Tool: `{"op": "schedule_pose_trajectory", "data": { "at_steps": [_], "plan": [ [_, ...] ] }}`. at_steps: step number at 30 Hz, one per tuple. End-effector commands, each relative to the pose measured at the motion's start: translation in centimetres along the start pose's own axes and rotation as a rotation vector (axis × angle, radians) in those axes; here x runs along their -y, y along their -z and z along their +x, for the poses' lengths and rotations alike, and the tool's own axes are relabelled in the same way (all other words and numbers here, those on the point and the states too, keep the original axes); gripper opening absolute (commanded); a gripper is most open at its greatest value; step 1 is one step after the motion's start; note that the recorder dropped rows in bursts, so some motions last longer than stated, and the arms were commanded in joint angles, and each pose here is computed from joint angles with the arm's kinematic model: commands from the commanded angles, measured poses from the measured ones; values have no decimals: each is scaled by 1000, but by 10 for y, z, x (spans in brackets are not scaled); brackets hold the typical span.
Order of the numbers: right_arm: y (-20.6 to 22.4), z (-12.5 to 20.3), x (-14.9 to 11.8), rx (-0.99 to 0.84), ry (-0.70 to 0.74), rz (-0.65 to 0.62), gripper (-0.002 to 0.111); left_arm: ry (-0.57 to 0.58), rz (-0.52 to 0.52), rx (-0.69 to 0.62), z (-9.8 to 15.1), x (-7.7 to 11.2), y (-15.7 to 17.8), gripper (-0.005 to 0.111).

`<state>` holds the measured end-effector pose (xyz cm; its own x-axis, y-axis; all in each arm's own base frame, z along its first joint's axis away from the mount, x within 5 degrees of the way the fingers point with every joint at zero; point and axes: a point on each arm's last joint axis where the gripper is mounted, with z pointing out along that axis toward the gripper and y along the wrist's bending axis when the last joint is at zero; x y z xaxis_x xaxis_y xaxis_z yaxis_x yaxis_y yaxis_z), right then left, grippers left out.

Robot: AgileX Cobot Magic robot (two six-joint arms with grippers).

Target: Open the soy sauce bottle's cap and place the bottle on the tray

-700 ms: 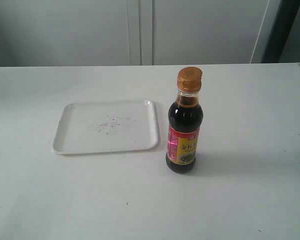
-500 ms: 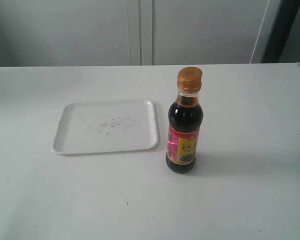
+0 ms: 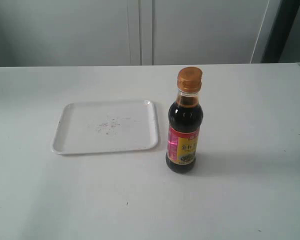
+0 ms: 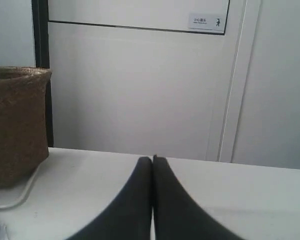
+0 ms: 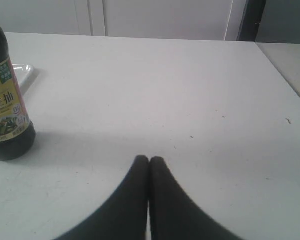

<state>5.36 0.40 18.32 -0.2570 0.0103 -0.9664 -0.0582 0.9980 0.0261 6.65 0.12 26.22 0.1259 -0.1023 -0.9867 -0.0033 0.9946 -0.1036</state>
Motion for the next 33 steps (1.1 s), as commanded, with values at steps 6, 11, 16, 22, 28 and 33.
{"op": "schedule_pose_trajectory", "data": {
  "at_steps": [6, 11, 16, 22, 28, 33],
  "plan": [
    [0, 1, 0, 4, 11, 1, 0, -43, 262, 51, -34, 27, -63, 0],
    [0, 1, 0, 4, 11, 1, 0, -54, 398, -3, -32, 40, -99, 0],
    [0, 1, 0, 4, 11, 1, 0, -58, 457, -63, -22, 44, -118, 0],
    [0, 1, 0, 4, 2, 1, 0, -83, 582, -88, -19, 63, -129, 0],
    [0, 1, 0, 4, -6, 1, 0, -104, 702, -106, -18, 90, -141, 0],
    [0, 1, 0, 4, -6, 1, 0, -82, 802, -102, -17, 111, -147, 0]
  ]
}}
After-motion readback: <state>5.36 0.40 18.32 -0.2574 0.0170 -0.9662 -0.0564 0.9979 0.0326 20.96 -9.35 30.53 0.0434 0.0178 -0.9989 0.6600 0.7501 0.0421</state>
